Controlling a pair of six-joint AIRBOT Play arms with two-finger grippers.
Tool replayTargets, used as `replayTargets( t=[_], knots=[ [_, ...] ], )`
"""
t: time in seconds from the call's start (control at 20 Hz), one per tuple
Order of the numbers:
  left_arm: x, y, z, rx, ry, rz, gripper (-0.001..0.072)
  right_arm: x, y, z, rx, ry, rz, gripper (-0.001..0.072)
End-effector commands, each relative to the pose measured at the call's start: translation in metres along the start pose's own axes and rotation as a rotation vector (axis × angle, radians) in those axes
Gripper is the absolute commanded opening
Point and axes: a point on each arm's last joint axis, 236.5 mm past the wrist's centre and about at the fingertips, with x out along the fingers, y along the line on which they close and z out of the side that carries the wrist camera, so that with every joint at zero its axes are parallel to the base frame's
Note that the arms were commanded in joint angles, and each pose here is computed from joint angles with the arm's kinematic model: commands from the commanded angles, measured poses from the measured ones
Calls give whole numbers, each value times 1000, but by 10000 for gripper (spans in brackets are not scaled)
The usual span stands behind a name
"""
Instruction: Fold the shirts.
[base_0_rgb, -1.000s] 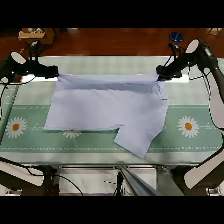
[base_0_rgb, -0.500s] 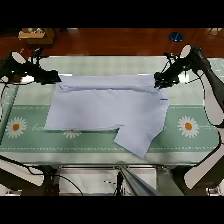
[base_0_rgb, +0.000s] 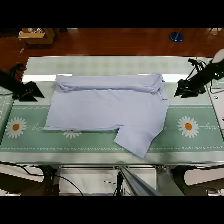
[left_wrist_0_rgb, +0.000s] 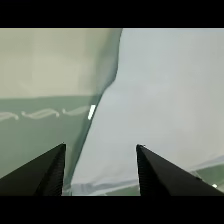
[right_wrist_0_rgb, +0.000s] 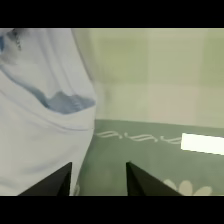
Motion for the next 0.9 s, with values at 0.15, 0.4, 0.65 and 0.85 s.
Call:
replayTargets(
  t=[0.15, 0.4, 0.65, 0.85],
  knots=[
    [33, 16, -89, -135, 127, -122, 649, 11, 21, -40, 54, -169, 172, 496],
    [39, 30, -108, -187, 161, -113, 679, 22, 28, -54, 65, -139, 207, 496],
    [62, 23, -113, -198, 181, -88, 678, 21, 32, -52, 69, -145, 223, 494],
    [81, -15, -98, -153, 164, -127, 655, 21, 32, -53, 69, -143, 223, 493]
  ],
)
